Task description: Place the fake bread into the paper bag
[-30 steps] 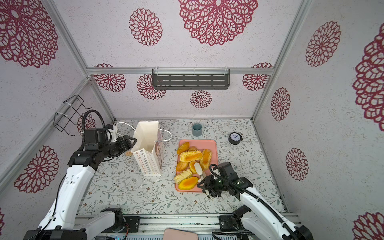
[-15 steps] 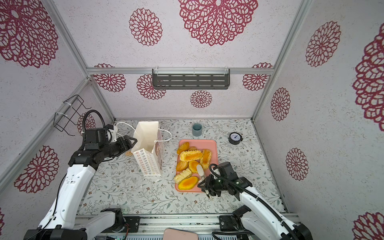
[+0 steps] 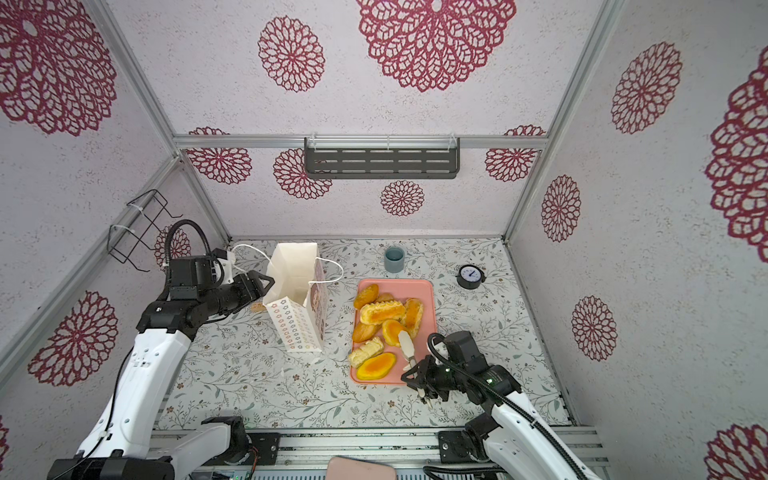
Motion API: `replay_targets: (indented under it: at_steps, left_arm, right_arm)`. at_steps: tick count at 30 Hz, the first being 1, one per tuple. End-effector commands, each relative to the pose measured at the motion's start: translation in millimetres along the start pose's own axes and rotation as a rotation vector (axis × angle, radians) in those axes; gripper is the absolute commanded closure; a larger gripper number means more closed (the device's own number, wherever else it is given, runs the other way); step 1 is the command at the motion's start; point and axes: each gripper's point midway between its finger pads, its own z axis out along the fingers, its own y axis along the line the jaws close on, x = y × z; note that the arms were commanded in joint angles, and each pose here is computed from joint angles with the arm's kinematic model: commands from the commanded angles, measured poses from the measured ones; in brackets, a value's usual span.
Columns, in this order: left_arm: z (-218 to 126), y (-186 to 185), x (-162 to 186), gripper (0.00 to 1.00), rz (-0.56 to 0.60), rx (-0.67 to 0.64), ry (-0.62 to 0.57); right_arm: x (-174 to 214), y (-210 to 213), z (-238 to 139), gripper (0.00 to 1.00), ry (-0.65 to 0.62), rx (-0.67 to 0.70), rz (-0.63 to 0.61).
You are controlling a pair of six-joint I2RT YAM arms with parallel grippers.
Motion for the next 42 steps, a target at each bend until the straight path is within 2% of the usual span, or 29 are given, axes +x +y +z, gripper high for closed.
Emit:
replay_targets:
  at_steps: [1,9,15,27,34,42]
  left_arm:
    - [-1,-10,-8,0.30,0.018,0.032,-0.022]
    - [-6,-11,-8,0.42,0.022,0.030,-0.022]
    - [-4,-11,-4,0.48,0.011,0.036,-0.008]
    - [-1,-16,-4,0.65,-0.005,0.059,0.000]
    - [2,-16,-3,0.71,-0.014,0.064,0.002]
    - [3,-17,-2,0.79,-0.014,0.072,0.006]
  right_arm:
    - [-7,32,-17,0.77,-0.052,-0.060,-0.101]
    - [-20,80,-41,0.78,-0.102,-0.064,-0.260]
    - [-38,131,-60,0.78,-0.165,-0.096,-0.396]
    - [-63,254,-82,0.76,-0.249,-0.323,-0.621]
    - [-48,313,-59,0.75,-0.191,-0.354,-0.759]
    - [-40,326,-19,0.75,-0.104,-0.295,-0.797]
